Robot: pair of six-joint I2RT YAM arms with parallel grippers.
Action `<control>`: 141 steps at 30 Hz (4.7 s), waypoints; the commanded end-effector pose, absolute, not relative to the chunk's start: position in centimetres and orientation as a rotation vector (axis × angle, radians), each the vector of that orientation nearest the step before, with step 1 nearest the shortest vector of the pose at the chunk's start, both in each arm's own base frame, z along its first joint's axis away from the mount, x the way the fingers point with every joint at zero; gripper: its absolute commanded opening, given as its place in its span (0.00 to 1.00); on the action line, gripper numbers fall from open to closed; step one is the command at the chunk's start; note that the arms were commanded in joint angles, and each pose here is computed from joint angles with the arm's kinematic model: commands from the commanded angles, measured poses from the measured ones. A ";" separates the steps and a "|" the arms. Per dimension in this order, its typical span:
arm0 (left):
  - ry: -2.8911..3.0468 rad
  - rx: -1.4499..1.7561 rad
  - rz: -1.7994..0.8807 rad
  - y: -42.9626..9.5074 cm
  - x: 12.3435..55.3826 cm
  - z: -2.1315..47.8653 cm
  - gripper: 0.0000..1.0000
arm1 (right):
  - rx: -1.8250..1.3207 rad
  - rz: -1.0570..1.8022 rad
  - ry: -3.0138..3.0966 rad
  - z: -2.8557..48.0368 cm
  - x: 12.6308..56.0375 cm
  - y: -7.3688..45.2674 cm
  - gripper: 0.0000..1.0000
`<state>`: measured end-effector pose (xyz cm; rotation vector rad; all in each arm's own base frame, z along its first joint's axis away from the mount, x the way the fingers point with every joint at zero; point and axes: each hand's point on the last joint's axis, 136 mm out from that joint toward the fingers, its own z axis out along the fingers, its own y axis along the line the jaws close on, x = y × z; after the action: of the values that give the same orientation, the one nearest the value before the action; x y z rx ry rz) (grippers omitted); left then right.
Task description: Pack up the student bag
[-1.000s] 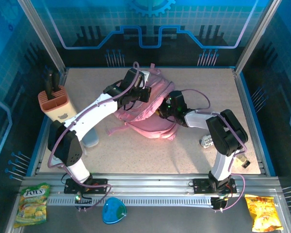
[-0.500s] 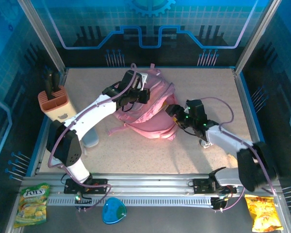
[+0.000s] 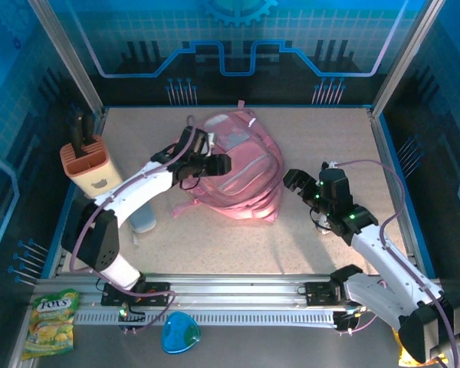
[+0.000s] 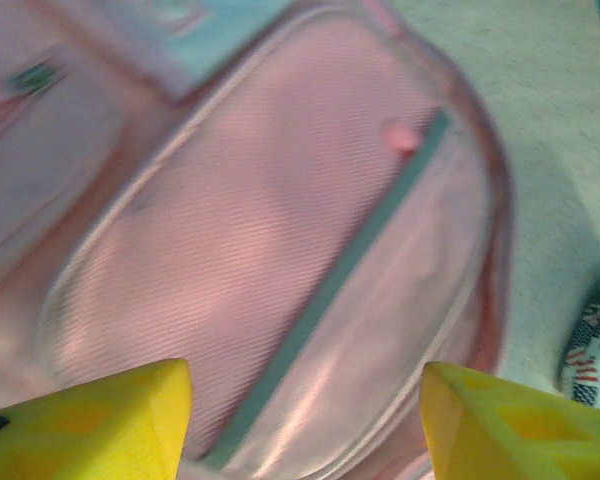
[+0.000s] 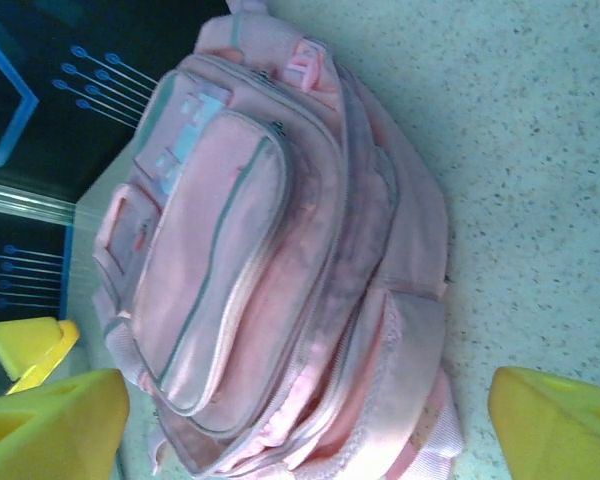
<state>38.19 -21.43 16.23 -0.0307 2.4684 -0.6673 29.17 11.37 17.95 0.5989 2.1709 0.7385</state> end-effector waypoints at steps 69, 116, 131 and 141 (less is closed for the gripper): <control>2.384 -0.606 -1.132 -18.3 38.3 12.4 0.00 | 0.309 0.458 2.473 12.8 34.2 14.2 0.77; 2.389 -0.584 -1.200 -19.6 37.8 14.2 0.00 | -0.049 0.275 2.422 8.3 36.9 34.6 0.36; 2.376 -0.555 -1.083 -18.7 38.6 14.8 0.00 | -0.056 0.089 2.416 8.7 36.3 31.3 0.12; 2.343 -0.625 -0.962 -15.6 39.8 13.9 0.00 | 0.062 -0.083 2.465 7.1 31.5 22.8 0.13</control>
<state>38.42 -16.85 10.43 -0.6889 2.4397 -0.9543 32.19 29.22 8.61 -0.0544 2.4490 0.1758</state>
